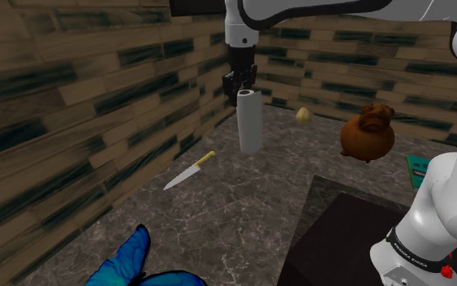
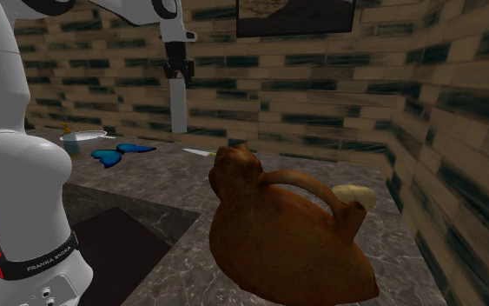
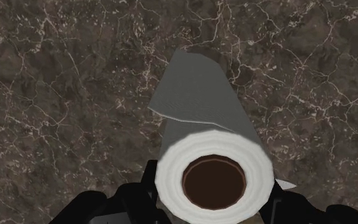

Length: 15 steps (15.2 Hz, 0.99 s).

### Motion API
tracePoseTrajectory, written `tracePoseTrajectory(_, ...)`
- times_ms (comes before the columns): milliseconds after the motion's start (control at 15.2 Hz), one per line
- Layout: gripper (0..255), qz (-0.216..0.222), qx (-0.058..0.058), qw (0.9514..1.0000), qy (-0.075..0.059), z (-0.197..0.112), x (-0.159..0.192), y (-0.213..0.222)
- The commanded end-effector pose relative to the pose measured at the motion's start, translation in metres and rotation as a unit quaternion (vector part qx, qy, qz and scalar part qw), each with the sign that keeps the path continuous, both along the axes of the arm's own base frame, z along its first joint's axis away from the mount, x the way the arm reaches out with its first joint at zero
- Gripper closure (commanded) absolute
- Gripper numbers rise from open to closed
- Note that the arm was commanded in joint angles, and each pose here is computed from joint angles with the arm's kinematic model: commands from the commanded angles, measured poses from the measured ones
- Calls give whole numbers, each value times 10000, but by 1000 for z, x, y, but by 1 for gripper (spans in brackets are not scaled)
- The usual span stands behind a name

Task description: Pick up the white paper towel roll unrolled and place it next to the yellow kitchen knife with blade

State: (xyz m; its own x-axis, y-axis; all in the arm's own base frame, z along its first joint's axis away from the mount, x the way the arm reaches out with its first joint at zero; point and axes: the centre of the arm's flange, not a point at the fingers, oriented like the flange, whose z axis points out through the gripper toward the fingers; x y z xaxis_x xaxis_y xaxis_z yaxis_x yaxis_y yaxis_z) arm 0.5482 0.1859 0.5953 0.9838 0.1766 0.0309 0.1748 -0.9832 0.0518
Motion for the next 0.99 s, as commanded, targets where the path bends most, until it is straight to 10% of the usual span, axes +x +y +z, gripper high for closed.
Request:
tracePoseTrajectory(0, 255, -1, 1, 10000, -2, -11, 0, 1)
tracePoseTrajectory(924, 255, -1, 1, 10000, -2, -84, 0, 1)
